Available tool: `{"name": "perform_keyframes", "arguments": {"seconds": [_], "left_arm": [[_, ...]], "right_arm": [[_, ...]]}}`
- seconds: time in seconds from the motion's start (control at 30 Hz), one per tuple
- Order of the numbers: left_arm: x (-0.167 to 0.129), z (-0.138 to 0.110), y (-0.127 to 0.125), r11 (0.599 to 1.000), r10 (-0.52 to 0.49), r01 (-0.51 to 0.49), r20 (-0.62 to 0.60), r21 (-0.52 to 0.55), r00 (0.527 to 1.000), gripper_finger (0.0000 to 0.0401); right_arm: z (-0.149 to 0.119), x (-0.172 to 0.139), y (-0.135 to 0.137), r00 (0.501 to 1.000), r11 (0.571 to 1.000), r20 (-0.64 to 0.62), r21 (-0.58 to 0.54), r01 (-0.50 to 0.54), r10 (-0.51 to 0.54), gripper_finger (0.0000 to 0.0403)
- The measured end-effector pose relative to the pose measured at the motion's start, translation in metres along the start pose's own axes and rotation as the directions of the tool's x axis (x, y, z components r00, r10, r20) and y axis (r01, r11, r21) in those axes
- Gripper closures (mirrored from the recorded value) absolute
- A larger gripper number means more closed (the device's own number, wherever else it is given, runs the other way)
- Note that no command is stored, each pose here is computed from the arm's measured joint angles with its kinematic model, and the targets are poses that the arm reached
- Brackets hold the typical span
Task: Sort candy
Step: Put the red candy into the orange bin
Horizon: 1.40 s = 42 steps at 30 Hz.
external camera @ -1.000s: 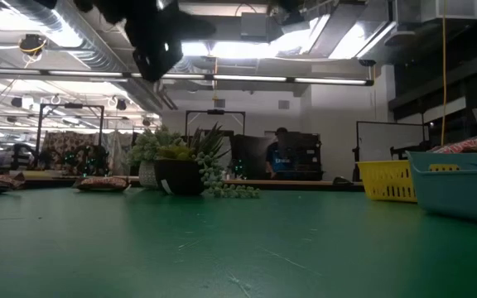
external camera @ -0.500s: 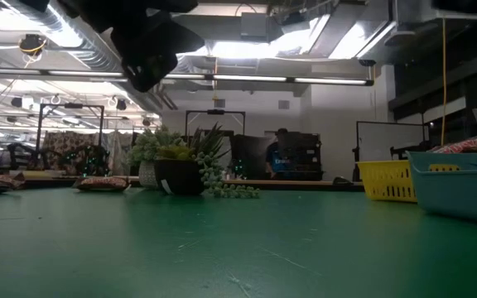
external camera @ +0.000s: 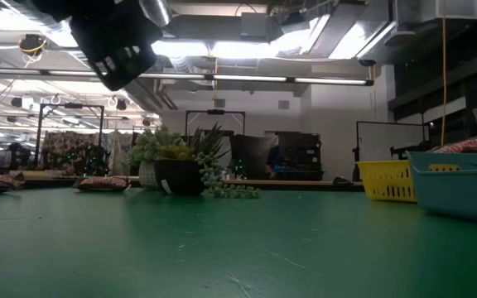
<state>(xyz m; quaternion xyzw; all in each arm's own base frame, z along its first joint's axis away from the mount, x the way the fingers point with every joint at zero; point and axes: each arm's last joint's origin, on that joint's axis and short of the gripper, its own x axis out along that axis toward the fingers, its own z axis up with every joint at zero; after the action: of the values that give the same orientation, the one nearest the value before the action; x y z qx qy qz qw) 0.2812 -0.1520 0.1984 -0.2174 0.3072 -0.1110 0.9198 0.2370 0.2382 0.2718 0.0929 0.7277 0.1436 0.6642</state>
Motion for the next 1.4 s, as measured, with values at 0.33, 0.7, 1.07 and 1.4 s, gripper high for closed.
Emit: {"name": "perform_keyframes", "arguments": {"seconds": [0.33,0.7,1.07,1.4], "left_arm": [[-0.001,-0.006,-0.005,0.995,-0.097,0.092,-0.1,-0.049,0.99,0.0271],[-0.001,-0.007,-0.007,0.98,-0.168,0.149,-0.149,-0.134,0.974,0.0271],[-0.001,-0.007,-0.007,0.98,-0.168,0.149,-0.149,-0.135,0.974,0.0271],[-0.001,-0.007,-0.007,0.98,-0.168,0.149,-0.148,-0.132,0.975,0.0271]], "right_arm": [[-0.004,0.0,-0.006,0.996,0.996,-0.025,0.037,0.082,-0.082,0.0242],[0.001,0.0,-0.001,1.0,0.999,0.015,0.025,0.023,-0.023,0.0203],[0.005,0.0,0.001,0.998,0.988,0.059,0.154,-0.01,0.0,0.0203],[0.005,0.0,0.002,0.998,0.948,0.061,0.318,-0.032,0.013,0.0203]]}}
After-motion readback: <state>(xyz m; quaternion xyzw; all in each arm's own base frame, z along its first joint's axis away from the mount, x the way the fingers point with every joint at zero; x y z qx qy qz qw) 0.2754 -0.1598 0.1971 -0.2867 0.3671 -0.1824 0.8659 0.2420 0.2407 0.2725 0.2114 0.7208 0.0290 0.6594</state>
